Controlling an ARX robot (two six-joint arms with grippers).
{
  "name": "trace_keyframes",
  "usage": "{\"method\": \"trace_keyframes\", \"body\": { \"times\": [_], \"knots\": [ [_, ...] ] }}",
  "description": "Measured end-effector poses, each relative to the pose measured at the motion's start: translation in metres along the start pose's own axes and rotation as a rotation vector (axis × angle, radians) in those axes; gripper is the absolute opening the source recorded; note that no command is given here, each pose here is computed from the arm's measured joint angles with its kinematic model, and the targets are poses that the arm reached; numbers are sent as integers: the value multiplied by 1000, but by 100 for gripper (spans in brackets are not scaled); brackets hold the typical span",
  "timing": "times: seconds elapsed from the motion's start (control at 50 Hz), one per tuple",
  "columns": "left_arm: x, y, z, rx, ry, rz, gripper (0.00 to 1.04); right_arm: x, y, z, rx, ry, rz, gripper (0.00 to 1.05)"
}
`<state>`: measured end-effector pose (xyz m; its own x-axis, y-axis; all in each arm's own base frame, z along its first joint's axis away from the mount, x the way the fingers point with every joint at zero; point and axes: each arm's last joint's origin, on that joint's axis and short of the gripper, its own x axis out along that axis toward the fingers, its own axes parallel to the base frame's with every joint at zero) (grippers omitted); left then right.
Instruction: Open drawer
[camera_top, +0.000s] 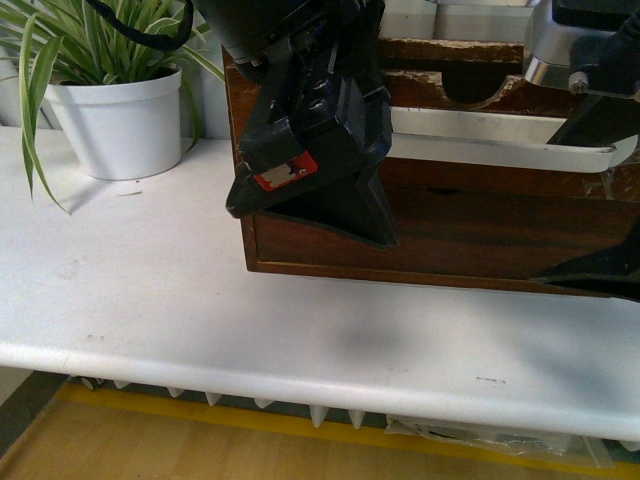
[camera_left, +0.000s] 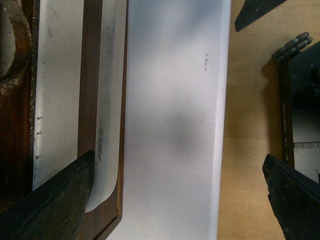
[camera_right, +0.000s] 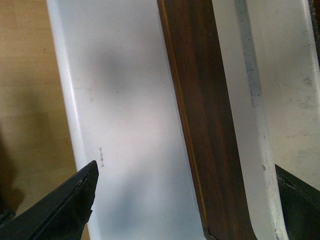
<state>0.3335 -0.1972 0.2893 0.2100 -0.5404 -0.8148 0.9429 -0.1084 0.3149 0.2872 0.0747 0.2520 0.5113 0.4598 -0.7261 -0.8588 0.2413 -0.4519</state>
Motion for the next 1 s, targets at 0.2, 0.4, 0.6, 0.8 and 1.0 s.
{"method": "trace_keyframes", "body": {
  "times": [0.2, 0.4, 0.6, 0.8, 1.0],
  "knots": [
    [-7, -12, 2, 26, 17, -41, 99, -9, 13, 4, -35, 4, 44, 96],
    [-12, -21, 2, 31, 16, -46, 99, -12, 20, 6, -47, -14, 72, 96],
    [-19, -25, 3, 36, -31, 50, 99, -21, 20, 10, -53, -72, -13, 96],
    [-40, -35, 5, 46, -117, 198, 99, -44, 26, 5, -12, -138, -163, 96],
    [-62, -50, -1, 11, -216, 462, 99, -59, 41, -11, 107, -221, -316, 96]
  ]
}}
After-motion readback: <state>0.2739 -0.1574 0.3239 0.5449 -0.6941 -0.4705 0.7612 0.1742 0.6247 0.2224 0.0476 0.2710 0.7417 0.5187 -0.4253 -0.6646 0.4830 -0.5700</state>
